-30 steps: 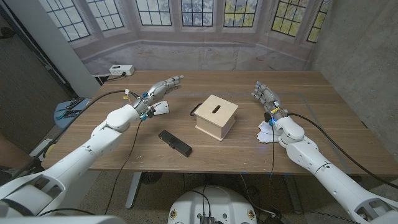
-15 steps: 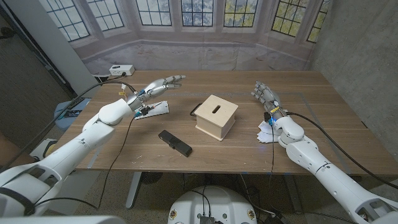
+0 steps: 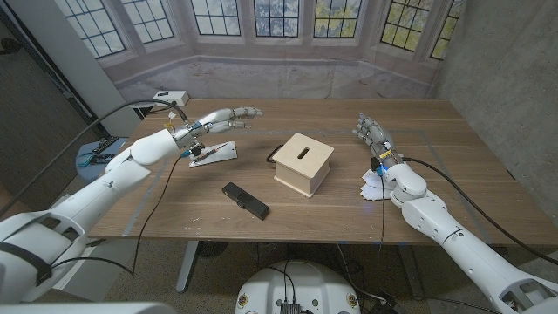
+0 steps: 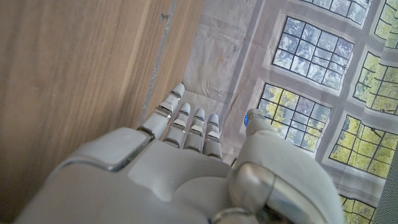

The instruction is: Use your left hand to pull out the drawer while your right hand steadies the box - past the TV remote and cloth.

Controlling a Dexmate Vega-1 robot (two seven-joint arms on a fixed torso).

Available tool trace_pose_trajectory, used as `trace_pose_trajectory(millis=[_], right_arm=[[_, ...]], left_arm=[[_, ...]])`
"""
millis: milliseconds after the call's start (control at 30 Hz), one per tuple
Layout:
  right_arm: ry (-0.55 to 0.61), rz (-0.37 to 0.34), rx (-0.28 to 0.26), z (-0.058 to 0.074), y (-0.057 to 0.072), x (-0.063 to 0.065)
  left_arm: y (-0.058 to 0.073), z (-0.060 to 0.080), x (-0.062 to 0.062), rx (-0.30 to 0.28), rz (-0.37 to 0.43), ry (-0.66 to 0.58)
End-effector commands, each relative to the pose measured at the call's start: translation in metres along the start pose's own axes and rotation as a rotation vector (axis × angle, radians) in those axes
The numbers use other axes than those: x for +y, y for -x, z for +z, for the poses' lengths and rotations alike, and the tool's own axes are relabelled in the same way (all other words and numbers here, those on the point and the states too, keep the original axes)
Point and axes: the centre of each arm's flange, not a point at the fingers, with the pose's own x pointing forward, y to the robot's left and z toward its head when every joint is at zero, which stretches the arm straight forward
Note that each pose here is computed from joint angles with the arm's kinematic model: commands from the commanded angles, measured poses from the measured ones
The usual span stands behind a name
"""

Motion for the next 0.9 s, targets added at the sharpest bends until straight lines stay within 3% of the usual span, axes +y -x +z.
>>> trace_pose_trajectory(millis=[33,633,900], right_arm=[[-0.004,-0.006,0.005,-0.002,-0.001,-0.002],[-0.010,-0.026,0.003,-0.002,0.003,-0.008],[-0.009,-0.032,0.006,-0.003,0.005,-0.010]], left_arm=[[-0.005,-0.002,0.030,-0.026,-0.105,-0.237],[-0.013,0.001,0.053,-0.062,-0.251,-0.423],[-0.024,0.001,0.068,-0.101,-0.323,-0.516]])
